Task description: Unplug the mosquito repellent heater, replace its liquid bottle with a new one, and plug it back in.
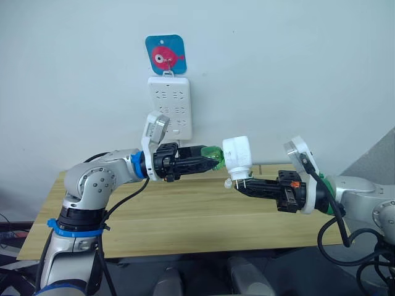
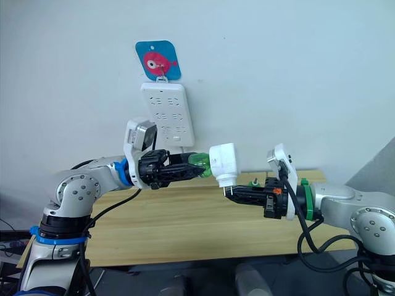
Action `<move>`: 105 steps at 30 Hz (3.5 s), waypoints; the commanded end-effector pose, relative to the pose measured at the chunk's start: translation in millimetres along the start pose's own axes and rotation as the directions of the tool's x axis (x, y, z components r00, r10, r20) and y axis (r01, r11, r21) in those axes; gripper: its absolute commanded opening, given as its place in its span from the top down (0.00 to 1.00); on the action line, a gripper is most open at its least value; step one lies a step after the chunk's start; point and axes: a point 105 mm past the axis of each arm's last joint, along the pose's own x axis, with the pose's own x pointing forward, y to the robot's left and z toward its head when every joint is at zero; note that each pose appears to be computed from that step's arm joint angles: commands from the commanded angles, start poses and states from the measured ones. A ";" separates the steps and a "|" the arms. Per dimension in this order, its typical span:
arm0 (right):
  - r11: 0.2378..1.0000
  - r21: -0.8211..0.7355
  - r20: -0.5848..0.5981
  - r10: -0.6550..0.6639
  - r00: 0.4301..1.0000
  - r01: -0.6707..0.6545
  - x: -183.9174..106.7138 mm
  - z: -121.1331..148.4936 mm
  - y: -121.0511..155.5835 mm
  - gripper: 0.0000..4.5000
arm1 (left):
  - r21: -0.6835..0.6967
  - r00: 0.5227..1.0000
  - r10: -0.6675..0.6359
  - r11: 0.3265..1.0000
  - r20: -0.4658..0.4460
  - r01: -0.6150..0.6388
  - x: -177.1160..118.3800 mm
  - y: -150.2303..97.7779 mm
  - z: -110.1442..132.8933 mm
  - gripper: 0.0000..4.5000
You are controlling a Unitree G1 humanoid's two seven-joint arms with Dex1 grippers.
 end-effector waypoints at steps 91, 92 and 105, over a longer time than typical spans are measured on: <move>0.952 0.254 -0.069 0.192 0.979 -0.169 0.2 -4.1 -7.6 0.14 | 0.728 0.990 -0.027 0.675 -0.139 0.120 12.4 -21.0 -37.1 0.48; 0.950 0.258 -0.065 0.196 0.979 -0.173 0.9 -3.8 -7.5 0.21 | 0.729 0.990 -0.028 0.674 -0.137 0.120 12.6 -21.0 -36.8 0.48; 0.955 0.223 -0.073 0.214 0.974 -0.193 4.2 -1.3 -3.7 0.34 | 0.656 0.995 -0.003 0.752 -0.104 0.071 12.7 -19.0 -31.5 0.48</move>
